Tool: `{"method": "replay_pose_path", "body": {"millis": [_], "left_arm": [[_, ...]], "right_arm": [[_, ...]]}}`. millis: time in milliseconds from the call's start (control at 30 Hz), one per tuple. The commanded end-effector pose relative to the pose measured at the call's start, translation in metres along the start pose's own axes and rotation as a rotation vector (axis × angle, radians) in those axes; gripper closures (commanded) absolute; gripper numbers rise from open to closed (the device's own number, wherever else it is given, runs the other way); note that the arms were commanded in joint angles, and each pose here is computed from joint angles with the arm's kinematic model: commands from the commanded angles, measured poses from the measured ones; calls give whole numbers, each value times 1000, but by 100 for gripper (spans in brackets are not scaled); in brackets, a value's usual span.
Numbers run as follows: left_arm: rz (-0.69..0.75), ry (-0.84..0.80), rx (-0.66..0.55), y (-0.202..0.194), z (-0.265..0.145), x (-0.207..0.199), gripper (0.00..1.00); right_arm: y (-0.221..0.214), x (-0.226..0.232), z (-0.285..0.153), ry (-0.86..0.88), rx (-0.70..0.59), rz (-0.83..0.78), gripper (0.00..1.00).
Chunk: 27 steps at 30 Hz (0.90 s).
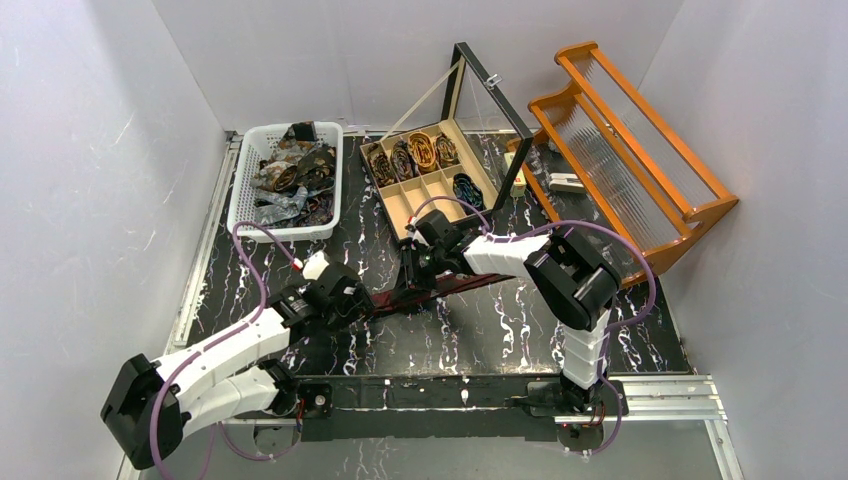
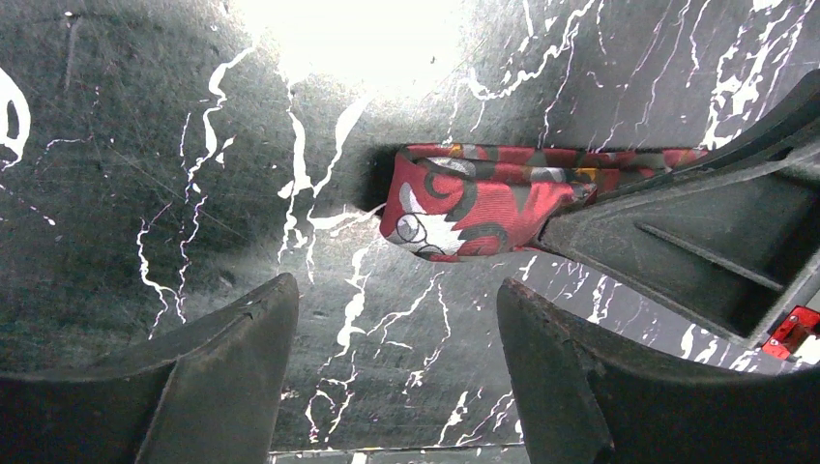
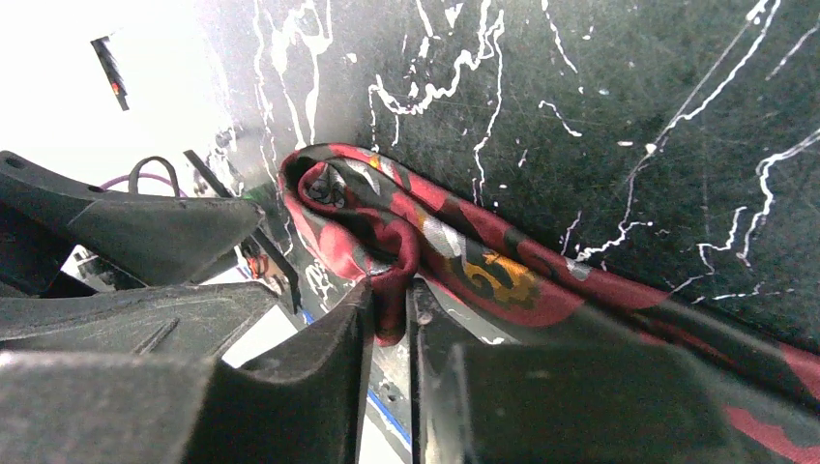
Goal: Roll the ties
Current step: Roll the tie at the center of the board.
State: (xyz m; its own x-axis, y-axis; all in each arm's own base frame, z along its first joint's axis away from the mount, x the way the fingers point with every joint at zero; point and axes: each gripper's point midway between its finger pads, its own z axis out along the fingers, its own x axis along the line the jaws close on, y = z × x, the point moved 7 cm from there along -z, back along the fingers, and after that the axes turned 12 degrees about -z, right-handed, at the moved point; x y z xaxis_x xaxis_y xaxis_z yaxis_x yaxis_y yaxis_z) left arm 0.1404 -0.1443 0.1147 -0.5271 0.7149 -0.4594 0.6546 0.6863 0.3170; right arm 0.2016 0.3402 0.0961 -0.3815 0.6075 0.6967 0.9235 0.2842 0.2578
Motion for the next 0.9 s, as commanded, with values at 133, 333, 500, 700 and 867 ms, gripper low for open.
{"method": "replay_pose_path", "body": {"millis": [133,333,500,700,867], "left_arm": [[-62,-22,1,6,1,8,28],[-81,-36,18,3,5,11,29],[-85,-35,19,3,5,13,29],[-89,-37,19,3,6,13,30],[-90,-39,19,3,5,14,30]], "right_arm": [[18,20,-4,106,-80,-99,79],[18,7,-3,105,-80,-114,79],[10,-1,-7,69,-81,-116,75],[5,-15,-5,8,-67,-131,71],[15,-10,-15,-35,-75,-201,56]]}}
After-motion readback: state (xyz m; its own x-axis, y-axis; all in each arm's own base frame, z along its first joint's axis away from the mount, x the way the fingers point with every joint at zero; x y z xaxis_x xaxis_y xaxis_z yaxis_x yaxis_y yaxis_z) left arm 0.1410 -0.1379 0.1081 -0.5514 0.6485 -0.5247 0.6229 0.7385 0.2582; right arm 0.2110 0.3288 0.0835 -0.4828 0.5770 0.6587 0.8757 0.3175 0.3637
